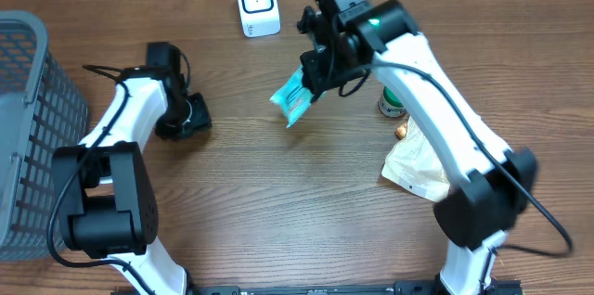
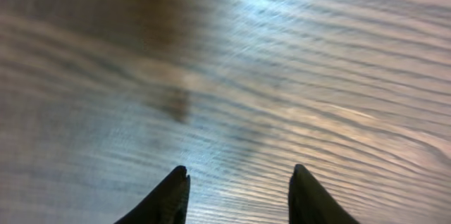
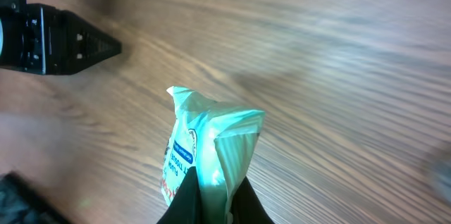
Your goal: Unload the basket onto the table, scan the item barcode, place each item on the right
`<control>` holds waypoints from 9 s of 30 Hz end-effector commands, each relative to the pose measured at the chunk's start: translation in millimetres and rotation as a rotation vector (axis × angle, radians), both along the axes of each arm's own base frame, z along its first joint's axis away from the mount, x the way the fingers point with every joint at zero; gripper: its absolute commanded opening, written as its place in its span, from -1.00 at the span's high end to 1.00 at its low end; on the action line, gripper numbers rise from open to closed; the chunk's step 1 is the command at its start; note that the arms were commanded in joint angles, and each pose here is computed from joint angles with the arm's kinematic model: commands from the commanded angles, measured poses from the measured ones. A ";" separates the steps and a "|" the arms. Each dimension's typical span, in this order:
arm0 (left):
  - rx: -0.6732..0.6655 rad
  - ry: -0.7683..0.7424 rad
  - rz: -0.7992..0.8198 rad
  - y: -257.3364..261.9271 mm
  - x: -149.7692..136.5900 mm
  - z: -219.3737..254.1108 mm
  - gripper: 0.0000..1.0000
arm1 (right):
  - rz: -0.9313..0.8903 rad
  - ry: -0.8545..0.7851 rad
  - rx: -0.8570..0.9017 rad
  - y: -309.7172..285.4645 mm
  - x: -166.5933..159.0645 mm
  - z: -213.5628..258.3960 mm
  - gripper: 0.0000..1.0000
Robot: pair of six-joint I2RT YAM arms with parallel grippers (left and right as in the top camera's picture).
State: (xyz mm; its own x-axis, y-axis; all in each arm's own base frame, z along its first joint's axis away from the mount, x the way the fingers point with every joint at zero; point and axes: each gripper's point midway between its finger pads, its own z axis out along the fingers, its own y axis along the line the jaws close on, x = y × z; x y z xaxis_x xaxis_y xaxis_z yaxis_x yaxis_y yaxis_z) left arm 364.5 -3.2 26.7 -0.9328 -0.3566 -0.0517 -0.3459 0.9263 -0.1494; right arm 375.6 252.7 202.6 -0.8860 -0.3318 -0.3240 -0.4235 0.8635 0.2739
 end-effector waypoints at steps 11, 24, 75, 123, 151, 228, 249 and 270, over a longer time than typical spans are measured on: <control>-0.174 -0.126 -0.276 -22.9 16.3 17.6 0.22 | -0.362 -0.198 -0.404 -33.1 14.0 -12.3 0.92; -0.098 -0.137 -0.161 14.2 31.5 40.2 0.11 | -0.309 -0.355 -0.787 -15.0 14.5 -83.8 0.92; -0.054 -0.173 -0.132 27.0 43.4 45.9 -0.99 | 0.019 0.317 0.042 -70.4 16.1 -118.9 0.01; -0.051 -0.176 -0.132 27.6 44.2 46.1 -0.99 | -0.113 0.339 -0.025 -42.4 -3.2 -137.4 0.02; -0.329 0.019 -0.215 -97.7 -4.5 49.4 0.91 | -0.085 0.331 0.091 -25.4 -5.9 -167.3 -0.12; -0.064 0.132 -0.131 -93.9 -56.3 -77.6 0.91 | -0.097 0.448 0.370 52.7 -39.1 -188.0 0.58; -0.092 -0.096 -0.148 -64.8 10.7 58.0 0.19 | -0.041 0.276 0.496 -9.5 -16.1 -89.9 0.92; -0.026 -0.206 0.115 56.0 13.9 112.3 -1.00 | 0.072 0.132 0.577 -27.9 -51.5 4.0 0.92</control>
State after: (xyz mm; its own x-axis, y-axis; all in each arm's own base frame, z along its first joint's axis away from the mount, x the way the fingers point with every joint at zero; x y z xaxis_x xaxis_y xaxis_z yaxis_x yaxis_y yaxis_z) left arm 378.3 49.6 140.2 -0.8548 -0.4675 -0.2253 -0.4100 0.8745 -0.2591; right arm 332.1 222.3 169.0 -0.9461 -0.1907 -0.2619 -0.3236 0.5913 0.7387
